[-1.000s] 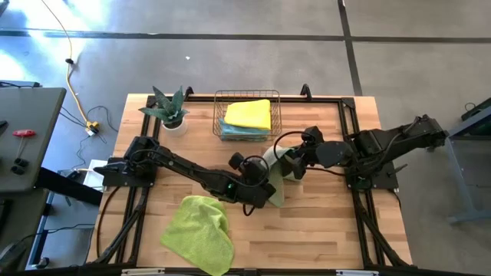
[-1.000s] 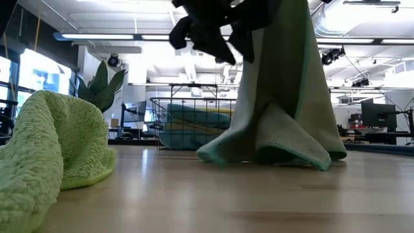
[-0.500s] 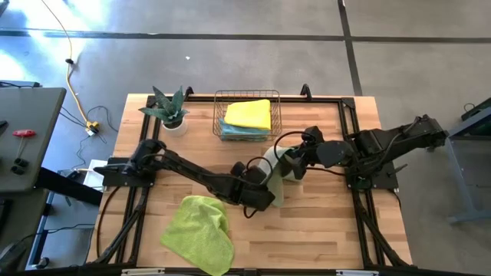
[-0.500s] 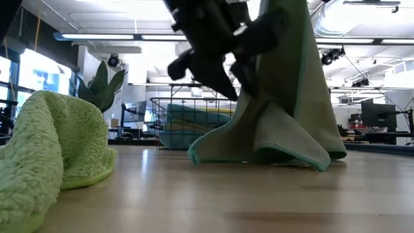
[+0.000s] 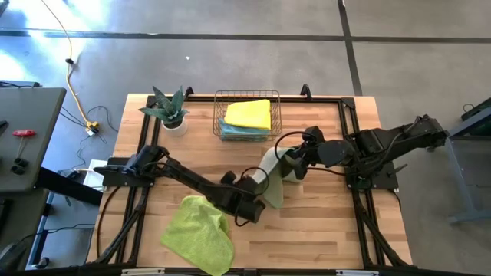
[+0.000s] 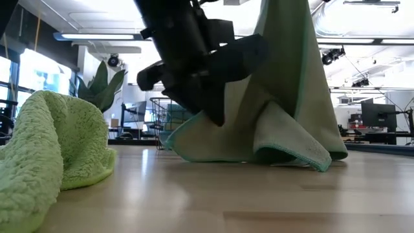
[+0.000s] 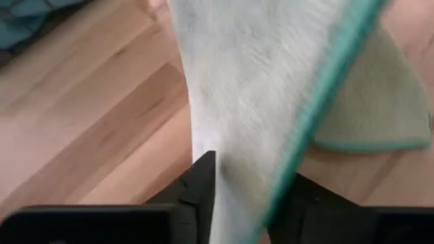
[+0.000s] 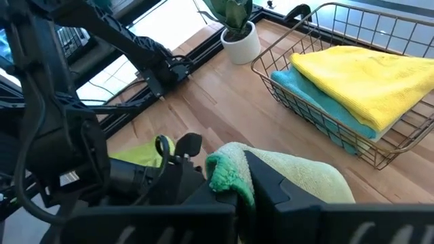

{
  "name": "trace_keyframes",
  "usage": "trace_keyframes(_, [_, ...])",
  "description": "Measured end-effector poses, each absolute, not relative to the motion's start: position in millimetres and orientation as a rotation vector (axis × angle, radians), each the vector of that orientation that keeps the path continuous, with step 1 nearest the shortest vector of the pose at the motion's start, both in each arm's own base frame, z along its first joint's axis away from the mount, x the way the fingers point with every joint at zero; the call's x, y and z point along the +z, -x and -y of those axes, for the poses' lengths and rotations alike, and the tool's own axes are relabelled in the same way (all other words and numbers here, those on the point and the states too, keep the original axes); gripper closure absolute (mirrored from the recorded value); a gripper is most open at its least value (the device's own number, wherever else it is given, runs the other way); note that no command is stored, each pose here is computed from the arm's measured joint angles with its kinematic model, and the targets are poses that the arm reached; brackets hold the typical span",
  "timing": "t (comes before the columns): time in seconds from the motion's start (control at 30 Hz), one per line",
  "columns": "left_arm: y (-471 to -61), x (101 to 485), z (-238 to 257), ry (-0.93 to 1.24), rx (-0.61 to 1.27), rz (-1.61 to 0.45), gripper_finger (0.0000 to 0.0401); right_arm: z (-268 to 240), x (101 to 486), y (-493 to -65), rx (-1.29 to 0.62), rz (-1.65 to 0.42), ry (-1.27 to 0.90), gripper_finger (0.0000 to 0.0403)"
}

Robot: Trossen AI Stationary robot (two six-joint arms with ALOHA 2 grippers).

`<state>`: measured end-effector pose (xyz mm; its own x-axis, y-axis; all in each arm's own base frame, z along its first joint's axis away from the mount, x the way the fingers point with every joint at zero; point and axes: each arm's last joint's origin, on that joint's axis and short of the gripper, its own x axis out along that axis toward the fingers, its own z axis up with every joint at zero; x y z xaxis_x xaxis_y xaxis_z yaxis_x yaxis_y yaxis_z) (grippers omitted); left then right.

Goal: Fold microfiber towels
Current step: Fold the light blue microfiber cloth

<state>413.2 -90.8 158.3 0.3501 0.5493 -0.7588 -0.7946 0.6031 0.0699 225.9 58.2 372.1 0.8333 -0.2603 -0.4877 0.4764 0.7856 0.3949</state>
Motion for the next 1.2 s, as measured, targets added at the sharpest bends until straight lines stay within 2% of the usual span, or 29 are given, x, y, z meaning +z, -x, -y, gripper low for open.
trace_keyframes(0.27, [-408.9,168.2,99.0,0.345,0.812,-0.886,0.0395,-58.6,363.2,-226.0,-0.429,-0.509,-0.496,0.0403])
trace_keyframes(0.47, [-397.8,202.9,100.2,0.341,0.734,-0.889,0.0399,-59.7,360.3,-224.3,-0.375,-0.576,-0.459,0.0403])
trace_keyframes(0.6, [-379.9,247.0,97.2,0.347,0.690,-0.836,0.0400,-60.1,365.6,-218.5,-0.279,-0.593,-0.449,0.0403])
trace_keyframes(0.77, [-354.1,306.4,85.6,0.355,0.606,-0.724,0.0400,-62.6,368.9,-218.4,-0.151,-0.603,-0.334,0.0403])
trace_keyframes(0.97, [-321.5,354.4,75.0,0.336,0.496,-0.657,0.0401,-66.1,384.9,-227.3,-0.040,-0.435,-0.214,0.0403])
trace_keyframes(1.2, [-298.3,380.5,68.9,0.297,0.421,-0.617,0.0401,-66.3,394.1,-229.9,-0.010,-0.341,-0.154,0.0403])
